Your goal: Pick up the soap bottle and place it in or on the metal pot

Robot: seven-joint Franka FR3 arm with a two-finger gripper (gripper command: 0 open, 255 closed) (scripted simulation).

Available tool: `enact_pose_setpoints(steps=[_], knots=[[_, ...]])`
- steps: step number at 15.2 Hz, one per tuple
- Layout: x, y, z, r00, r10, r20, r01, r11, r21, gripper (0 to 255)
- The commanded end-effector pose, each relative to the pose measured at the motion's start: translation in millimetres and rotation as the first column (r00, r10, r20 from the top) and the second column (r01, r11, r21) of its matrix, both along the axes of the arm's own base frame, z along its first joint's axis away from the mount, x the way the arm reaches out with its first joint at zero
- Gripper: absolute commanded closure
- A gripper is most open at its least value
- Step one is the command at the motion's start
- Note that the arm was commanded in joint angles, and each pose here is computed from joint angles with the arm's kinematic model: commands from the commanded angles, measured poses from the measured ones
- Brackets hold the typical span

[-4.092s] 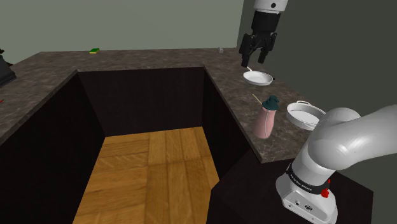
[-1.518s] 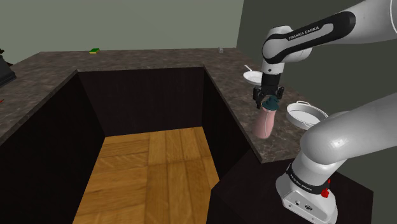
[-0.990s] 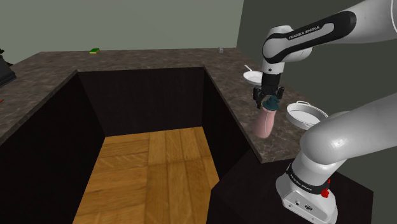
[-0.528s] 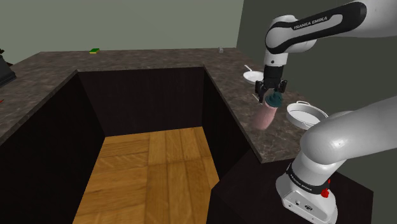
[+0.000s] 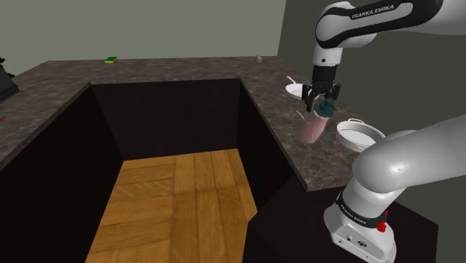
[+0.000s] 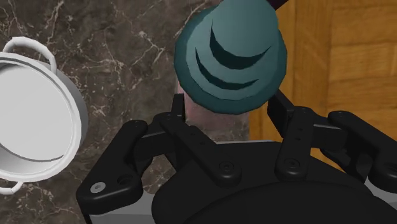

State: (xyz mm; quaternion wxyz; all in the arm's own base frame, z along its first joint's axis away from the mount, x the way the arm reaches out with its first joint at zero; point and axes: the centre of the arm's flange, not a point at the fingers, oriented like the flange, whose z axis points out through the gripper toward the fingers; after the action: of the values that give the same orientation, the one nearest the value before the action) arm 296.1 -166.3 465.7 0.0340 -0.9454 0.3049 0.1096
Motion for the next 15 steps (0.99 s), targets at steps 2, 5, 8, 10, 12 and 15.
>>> enact_pose_setpoints(steps=[2, 5, 8, 10, 12, 15], knots=[[0, 0, 17, 1.0, 0.0, 0.0, 0.0, 1.0, 0.0, 255], [0, 0, 33, 1.0, 0.0, 0.0, 0.0, 1.0, 0.0, 255], [-5, -12, 43, 1.0, 0.0, 0.0, 0.0, 1.0, 0.0, 255], [-15, -36, 46, 1.0, 0.0, 0.0, 0.0, 1.0, 0.0, 255], [-25, -61, 50, 1.0, 0.0, 0.0, 0.0, 1.0, 0.0, 255], [-40, -97, 55, 1.0, 0.0, 0.0, 0.0, 1.0, 0.0, 255]])
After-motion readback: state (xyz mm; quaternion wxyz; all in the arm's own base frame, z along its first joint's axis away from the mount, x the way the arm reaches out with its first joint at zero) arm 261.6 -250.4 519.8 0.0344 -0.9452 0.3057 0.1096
